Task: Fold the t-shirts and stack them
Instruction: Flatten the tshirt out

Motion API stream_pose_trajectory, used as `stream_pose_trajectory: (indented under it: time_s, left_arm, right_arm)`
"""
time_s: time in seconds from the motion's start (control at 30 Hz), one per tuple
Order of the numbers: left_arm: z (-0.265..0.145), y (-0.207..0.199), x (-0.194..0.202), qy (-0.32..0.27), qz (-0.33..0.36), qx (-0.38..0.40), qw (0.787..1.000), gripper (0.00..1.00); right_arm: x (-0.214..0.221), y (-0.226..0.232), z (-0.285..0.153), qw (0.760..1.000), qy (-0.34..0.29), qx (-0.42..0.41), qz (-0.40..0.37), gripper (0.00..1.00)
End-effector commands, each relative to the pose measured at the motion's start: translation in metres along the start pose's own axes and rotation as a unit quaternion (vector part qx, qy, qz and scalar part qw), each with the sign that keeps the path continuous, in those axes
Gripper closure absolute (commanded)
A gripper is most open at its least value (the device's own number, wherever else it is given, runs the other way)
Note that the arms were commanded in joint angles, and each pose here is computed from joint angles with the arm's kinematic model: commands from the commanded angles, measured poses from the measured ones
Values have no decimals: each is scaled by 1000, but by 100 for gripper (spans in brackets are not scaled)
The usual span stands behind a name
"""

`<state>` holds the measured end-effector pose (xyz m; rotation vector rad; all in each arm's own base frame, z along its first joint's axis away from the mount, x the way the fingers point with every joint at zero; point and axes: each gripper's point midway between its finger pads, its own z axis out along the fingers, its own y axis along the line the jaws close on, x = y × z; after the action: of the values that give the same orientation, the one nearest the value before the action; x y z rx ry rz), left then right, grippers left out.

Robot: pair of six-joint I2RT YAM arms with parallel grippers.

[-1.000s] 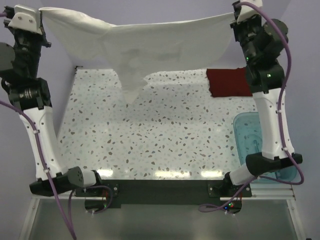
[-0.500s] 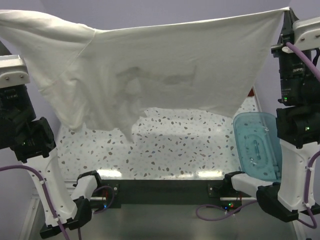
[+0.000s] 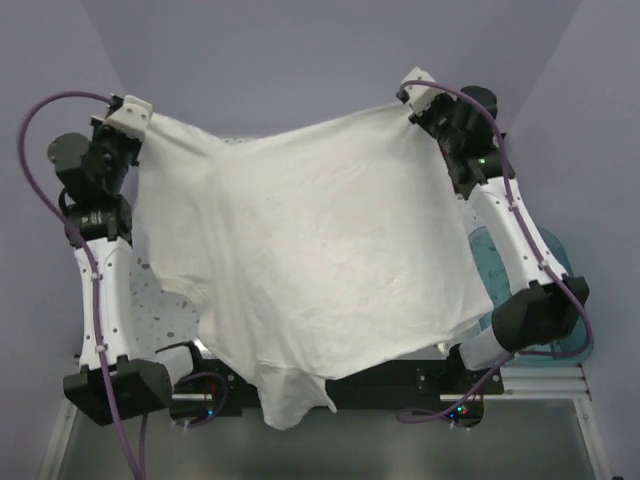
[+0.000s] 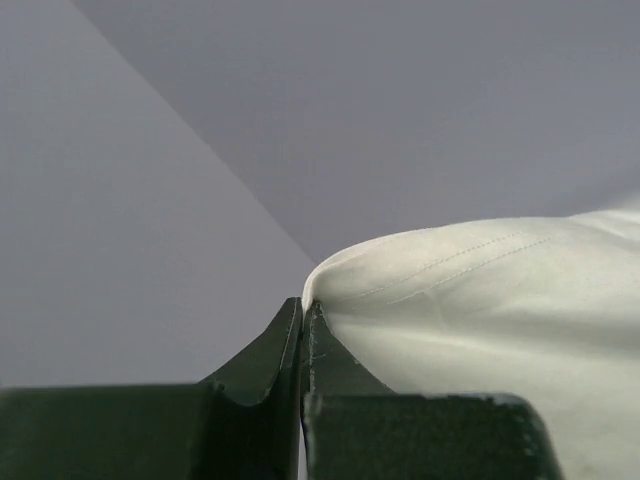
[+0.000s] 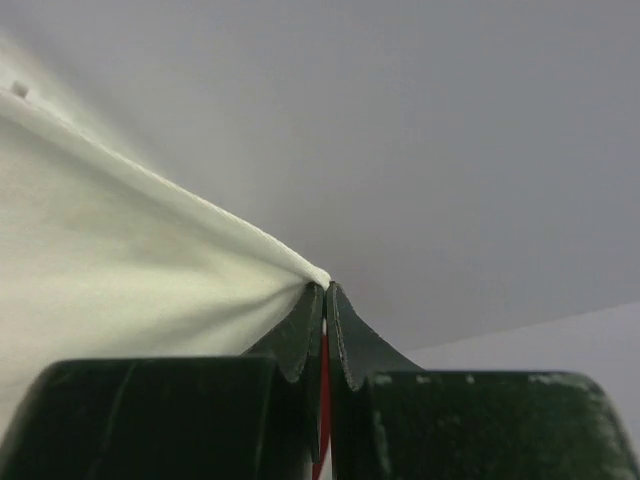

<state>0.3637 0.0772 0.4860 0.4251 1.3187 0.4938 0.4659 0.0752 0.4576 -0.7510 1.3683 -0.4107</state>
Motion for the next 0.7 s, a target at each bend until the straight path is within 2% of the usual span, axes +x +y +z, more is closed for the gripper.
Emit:
stream_pose_trajectory:
  time_s: [0.0,0.1,0.13,0.2,0.23,0.33,0.4,0.43,0.53,0.57,0.6,0.67]
  left_arm:
    - [10,-96,91,102,-40,144,983,100]
    - [15,-155,146,170,-43,195,965,100]
    - [20,-176,178,201,-50,213,955,100]
    - [28,-195,208,228,-61,222,946,100]
    - [41,-207,234,250,-66,226,939,100]
    - [76,-223,283,309,-85,226,920,100]
    - [92,-231,301,332,-103,226,910,100]
    - [107,-238,315,341,-107,230,905,100]
    - [132,-246,334,345,-117,223,904,100]
    - [138,-248,338,346,-118,223,903,100]
    - [139,-261,356,360,-121,233,895,100]
    - [156,-257,355,355,-122,227,899,100]
  right_arm:
    - [53,63,32,996,34,-82,-14,100]
    - [93,109,54,989,63,-130,-12,100]
    - [119,135,67,984,85,-154,-10,100]
    - [138,158,81,981,96,-168,-19,100]
    - [164,183,93,975,117,-187,-22,100]
    - [196,214,121,969,142,-196,-45,100]
    - [210,225,135,967,158,-195,-51,100]
    - [203,218,148,970,148,-185,-61,100]
    - [231,242,171,963,165,-197,-80,100]
    - [223,234,175,965,158,-191,-82,100]
    - [238,244,178,961,173,-196,-88,100]
    - [238,240,189,963,169,-187,-101,100]
